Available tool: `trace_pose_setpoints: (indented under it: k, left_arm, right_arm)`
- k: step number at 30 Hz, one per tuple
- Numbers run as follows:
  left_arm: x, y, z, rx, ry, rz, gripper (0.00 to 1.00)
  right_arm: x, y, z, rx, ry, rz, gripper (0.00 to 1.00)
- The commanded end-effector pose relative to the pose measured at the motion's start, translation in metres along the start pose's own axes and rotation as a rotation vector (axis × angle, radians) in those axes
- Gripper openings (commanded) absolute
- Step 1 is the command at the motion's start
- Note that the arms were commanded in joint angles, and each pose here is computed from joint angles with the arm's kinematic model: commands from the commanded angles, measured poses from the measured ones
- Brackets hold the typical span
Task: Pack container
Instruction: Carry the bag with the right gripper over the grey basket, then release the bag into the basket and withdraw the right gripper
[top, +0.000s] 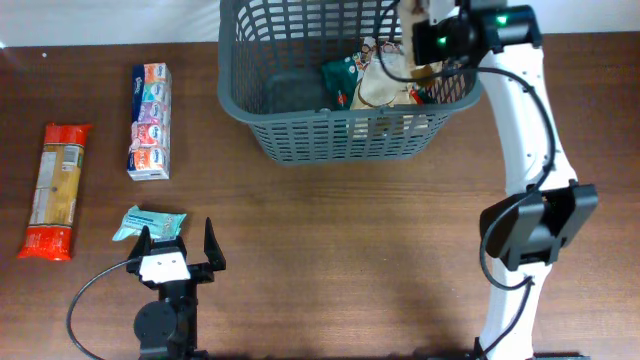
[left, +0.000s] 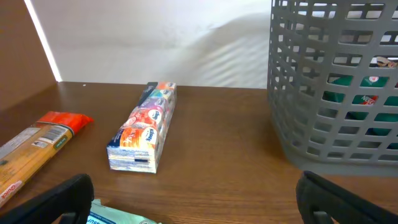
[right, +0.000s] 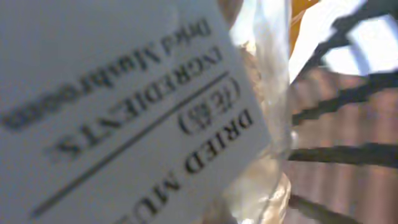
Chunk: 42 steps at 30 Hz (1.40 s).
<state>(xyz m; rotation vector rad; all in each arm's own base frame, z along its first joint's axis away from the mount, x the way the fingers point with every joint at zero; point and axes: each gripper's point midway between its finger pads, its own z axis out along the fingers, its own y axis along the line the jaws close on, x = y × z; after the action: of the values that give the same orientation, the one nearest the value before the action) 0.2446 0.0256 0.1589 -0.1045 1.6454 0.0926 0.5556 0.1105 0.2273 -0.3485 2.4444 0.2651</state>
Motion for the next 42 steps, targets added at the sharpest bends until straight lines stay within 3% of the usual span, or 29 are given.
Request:
trace_pose_setpoints:
  k: [1, 19, 20, 21, 22, 24, 27, 28, 30, 42]
  left_arm:
    - [0.001, -0.003, 0.0, 0.013, -0.002, -0.01, 0.99]
    - [0.001, -0.003, 0.0, 0.014, -0.002, -0.01, 0.99]
    - [0.001, -0.003, 0.0, 0.014, -0.002, -0.01, 0.99]
    - [0.001, -0.003, 0.0, 0.014, -0.002, -0.01, 0.99]
    - [0.001, -0.003, 0.0, 0.013, -0.002, -0.01, 0.99]
    - [0.002, -0.003, 0.0, 0.014, -0.001, -0.01, 0.99]
    - [0.001, -0.003, 0.0, 0.014, -0.002, -0.01, 0.99]
    - [0.002, -0.003, 0.0, 0.014, -0.001, -0.01, 0.99]
    - [0.001, -0.003, 0.0, 0.014, -0.002, -0.01, 0.99]
    - [0.001, -0.003, 0.0, 0.013, -0.002, -0.01, 0.99]
  right_arm:
    - [0.018, 0.03, 0.03, -0.066, 0.071, -0.011, 0.04]
    - [0.022, 0.038, 0.034, -0.035, 0.088, -0.033, 0.05]
    - [0.022, 0.038, 0.033, -0.035, 0.091, -0.032, 0.13]
    - [0.023, 0.038, 0.033, -0.035, 0.093, -0.032, 0.36]
    - [0.023, 0.038, 0.033, -0.036, 0.095, -0.032, 0.49]
    - [0.025, 0.038, 0.033, -0.036, 0.1, -0.031, 0.6]
    - [0.026, 0.038, 0.033, -0.036, 0.106, -0.03, 0.87]
    - [0.026, 0.038, 0.033, -0.036, 0.107, -0.03, 0.92]
    - [0.026, 0.038, 0.033, -0.036, 0.107, -0.03, 1.0]
    - [-0.001, 0.043, 0.013, -0.05, 0.024, -0.043, 0.99]
